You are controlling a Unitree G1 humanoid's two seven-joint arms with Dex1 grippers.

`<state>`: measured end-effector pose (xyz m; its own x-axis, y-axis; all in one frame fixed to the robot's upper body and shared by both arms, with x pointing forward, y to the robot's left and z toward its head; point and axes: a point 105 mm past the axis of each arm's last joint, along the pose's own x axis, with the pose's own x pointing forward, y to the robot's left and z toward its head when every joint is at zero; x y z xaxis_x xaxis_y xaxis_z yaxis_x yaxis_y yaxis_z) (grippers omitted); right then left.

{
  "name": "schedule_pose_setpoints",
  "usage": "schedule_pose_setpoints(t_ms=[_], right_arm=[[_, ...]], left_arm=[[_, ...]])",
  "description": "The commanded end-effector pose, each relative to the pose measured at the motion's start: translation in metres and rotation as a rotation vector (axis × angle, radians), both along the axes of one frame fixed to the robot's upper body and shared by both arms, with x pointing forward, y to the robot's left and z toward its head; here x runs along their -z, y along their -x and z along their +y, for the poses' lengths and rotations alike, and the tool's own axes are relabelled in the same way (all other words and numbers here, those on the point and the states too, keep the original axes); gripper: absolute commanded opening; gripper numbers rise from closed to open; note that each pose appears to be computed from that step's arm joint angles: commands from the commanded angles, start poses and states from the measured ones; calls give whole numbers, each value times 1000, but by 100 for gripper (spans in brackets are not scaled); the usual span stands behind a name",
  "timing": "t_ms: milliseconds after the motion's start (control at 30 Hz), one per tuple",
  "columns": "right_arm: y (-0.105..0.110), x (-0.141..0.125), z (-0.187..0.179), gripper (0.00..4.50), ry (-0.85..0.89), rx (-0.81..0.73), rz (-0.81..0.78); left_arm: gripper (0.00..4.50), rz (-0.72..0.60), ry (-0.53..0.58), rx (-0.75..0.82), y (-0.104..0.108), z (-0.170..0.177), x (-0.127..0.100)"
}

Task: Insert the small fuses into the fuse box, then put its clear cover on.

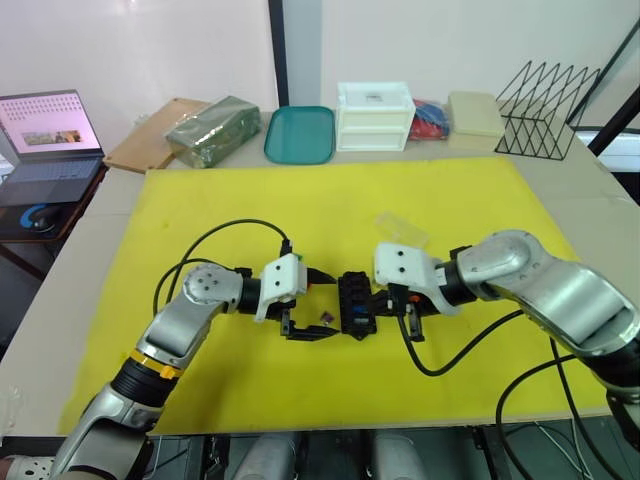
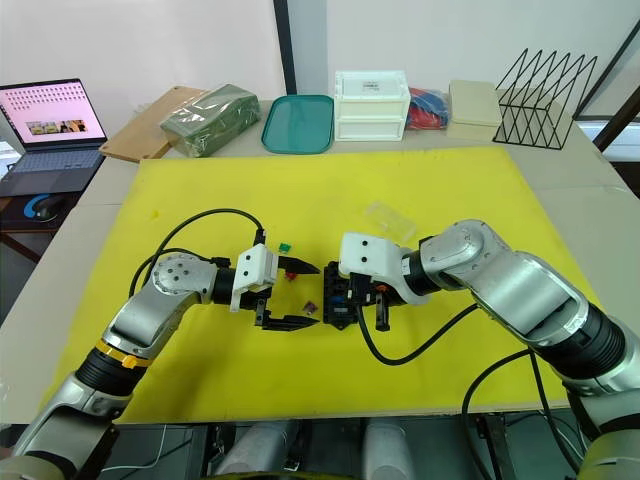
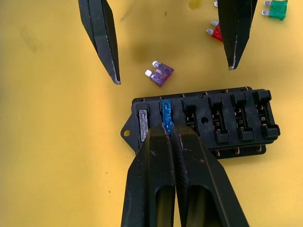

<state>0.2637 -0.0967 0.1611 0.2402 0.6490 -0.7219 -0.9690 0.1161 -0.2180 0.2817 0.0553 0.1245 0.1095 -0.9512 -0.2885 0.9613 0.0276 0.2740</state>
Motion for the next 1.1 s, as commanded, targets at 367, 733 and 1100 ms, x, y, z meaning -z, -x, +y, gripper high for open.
schedule_pose_setpoints(t_ms=[367, 733, 1100], right_arm=[[-1, 7, -3, 0, 35, -15, -31], [-4, 13, -4, 0, 95, -62, -64], [-4, 11, -1, 24, 94, -89, -66]], left_arm=[[448, -38, 0, 11, 0, -2, -5], [448, -43, 2, 9, 0, -3, -4], [450, -48, -2, 4, -1, -4, -4]])
